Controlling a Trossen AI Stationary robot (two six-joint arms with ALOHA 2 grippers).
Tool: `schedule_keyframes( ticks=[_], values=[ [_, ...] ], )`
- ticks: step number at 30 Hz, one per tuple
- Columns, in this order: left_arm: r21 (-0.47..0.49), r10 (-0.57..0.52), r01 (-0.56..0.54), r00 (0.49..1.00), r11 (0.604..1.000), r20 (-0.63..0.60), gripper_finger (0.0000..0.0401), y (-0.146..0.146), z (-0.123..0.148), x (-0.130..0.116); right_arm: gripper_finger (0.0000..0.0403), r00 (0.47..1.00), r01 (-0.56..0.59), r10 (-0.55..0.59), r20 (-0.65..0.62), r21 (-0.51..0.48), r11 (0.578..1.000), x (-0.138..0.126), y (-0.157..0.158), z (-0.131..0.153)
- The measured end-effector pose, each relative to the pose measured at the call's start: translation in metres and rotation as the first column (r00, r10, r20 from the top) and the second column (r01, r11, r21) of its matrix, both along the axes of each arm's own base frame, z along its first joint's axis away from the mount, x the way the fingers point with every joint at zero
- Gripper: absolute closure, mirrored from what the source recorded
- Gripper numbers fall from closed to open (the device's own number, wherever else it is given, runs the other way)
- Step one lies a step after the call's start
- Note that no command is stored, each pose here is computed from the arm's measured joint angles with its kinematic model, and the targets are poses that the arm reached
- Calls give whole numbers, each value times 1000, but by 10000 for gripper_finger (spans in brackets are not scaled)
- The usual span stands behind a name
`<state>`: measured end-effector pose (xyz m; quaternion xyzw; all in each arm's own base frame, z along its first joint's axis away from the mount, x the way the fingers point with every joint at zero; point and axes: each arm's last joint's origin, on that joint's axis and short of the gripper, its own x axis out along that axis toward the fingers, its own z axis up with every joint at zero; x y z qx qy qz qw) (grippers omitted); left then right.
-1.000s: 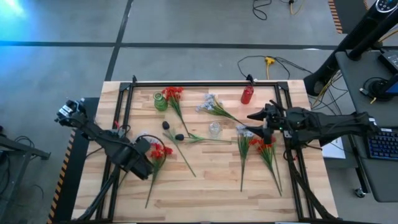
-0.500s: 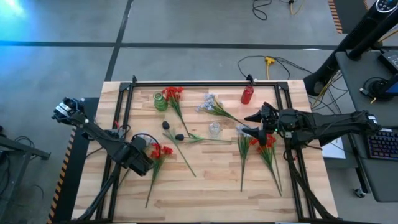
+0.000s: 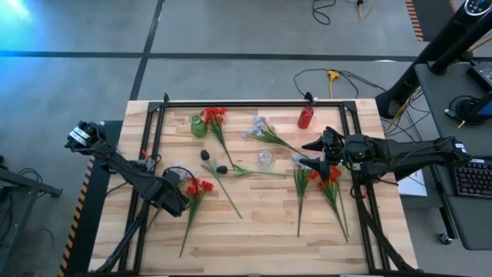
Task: Sort flowers into vase by color
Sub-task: Put the left white flower into the green vase
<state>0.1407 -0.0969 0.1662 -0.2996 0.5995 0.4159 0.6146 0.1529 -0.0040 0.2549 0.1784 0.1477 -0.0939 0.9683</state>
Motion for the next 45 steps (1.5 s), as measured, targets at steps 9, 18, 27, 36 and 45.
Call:
schedule_keyframes(
  ticks=[9, 18, 27, 36, 45],
  values=[
    [6, 25, -25, 1000, 1000, -3, 188, 4, -14, -6, 87, 1000, -1, 1, -1, -4, 1000, 0, 0, 0],
    [-2, 23, -23, 1000, 1000, 7, 192, 5, -19, -7, 87, 1000, -2, 2, -1, -11, 1000, 0, 0, 0],
    [-30, 26, -25, 1000, 999, 10, 195, 7, -30, -11, 87, 1000, -2, 2, -2, -11, 1000, 0, 0, 0],
    [-42, 26, -25, 999, 999, 26, 293, 6, -30, -9, 87, 1000, -2, 2, -1, -11, 1000, 0, 0, 0],
    [-36, 27, -27, 1000, 999, 8, 387, 7, -31, -11, 87, 1000, -2, 2, 0, -11, 1000, 0, 0, 0]
  ],
)
